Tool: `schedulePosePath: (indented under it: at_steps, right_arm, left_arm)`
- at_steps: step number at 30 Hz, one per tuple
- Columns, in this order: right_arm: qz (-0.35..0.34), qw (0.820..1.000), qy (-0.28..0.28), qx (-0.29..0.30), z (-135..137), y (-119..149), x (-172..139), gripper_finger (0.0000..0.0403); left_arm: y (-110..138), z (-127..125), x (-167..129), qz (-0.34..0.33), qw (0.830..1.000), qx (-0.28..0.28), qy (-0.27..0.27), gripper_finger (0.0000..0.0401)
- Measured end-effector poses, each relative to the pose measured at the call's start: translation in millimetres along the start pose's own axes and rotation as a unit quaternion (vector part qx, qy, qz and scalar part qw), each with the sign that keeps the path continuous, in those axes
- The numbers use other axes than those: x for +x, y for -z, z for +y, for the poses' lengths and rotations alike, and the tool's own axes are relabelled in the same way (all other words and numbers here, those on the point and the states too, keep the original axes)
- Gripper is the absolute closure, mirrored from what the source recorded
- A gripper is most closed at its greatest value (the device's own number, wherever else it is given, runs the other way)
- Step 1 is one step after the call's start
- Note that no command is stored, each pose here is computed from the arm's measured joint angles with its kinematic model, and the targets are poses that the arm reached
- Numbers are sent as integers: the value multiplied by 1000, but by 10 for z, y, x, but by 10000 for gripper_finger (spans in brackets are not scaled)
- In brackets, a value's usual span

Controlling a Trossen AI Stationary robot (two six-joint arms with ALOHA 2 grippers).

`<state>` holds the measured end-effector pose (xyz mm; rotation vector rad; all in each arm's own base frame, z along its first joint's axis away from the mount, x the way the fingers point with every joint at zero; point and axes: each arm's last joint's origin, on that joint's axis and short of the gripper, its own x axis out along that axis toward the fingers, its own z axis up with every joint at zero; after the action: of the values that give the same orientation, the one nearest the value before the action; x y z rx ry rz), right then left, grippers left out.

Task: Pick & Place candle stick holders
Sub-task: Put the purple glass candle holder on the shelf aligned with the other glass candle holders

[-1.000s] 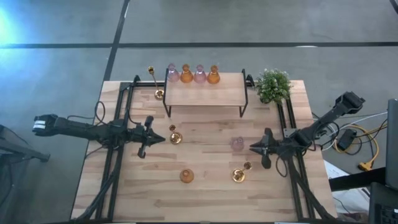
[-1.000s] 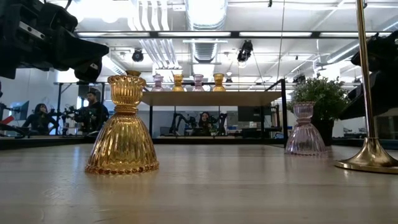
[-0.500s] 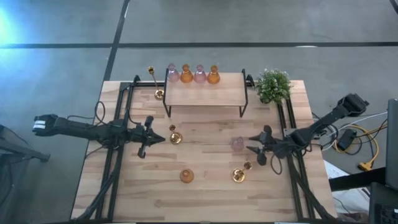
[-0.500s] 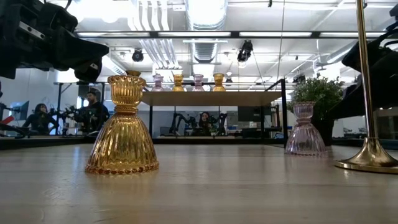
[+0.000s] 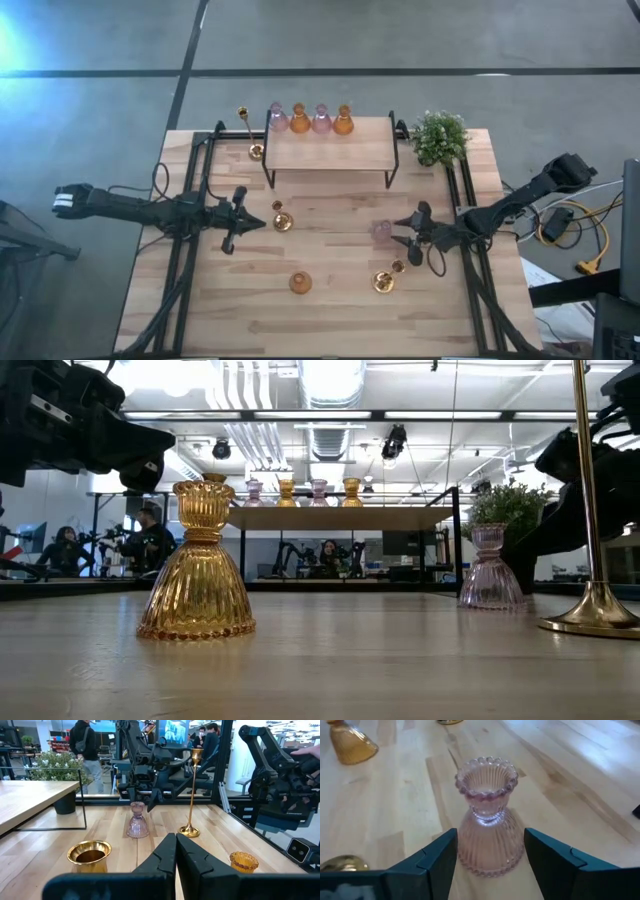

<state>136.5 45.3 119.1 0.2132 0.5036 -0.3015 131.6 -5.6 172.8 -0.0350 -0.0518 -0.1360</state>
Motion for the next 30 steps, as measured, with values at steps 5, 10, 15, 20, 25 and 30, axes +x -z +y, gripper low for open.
schedulePosePath:
  at_steps: [5, 10, 15, 20, 25, 30]
  right_arm:
    - [0, 1000, 4, 3, -3, -8, 72, 176]
    - [-3, 1000, -4, 1, 11, -17, 143, 179]
    - [-9, 1000, -3, 9, 17, -29, 212, 179]
    - [-3, 1000, -8, 12, 34, -41, 279, 184]
    - [-19, 1000, -11, 21, 44, -58, 329, 194]
    - [-17, 1000, -14, 22, 75, -75, 369, 206]
  left_arm:
    - [0, 0, 0, 0, 1000, 0, 0, 387]
    - [0, 0, 0, 0, 1000, 0, 0, 387]
    - [0, 0, 0, 0, 1000, 0, 0, 387]
    - [0, 0, 0, 0, 1000, 0, 0, 387]
    - [0, 0, 0, 0, 1000, 0, 0, 387]
    - [0, 0, 0, 0, 1000, 0, 0, 387]
